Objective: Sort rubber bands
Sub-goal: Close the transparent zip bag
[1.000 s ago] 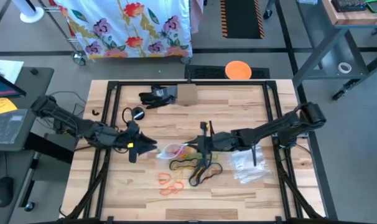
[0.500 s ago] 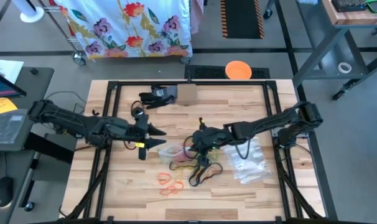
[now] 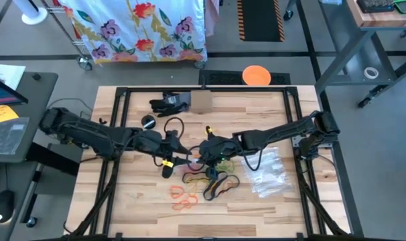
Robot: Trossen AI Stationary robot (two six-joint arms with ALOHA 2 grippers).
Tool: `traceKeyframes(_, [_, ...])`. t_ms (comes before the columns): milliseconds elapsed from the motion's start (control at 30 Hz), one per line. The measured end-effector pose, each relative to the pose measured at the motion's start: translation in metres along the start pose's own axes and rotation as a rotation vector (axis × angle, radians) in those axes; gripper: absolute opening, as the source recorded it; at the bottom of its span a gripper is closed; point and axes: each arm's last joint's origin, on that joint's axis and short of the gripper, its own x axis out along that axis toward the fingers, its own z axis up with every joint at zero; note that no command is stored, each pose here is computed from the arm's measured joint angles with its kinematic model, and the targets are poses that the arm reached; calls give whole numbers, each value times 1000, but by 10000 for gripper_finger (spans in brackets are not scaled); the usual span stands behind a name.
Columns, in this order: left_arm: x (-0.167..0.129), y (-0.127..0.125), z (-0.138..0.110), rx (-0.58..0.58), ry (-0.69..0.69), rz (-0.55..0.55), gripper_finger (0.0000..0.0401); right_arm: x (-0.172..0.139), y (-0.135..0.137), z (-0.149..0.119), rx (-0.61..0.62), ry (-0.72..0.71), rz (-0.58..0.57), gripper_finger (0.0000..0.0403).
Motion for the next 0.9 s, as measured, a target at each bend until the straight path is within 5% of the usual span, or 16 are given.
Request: traceKeyframes(900, [32,14,-11,-1,33,27,159,0,-4,3,-11,-15,-4,0])
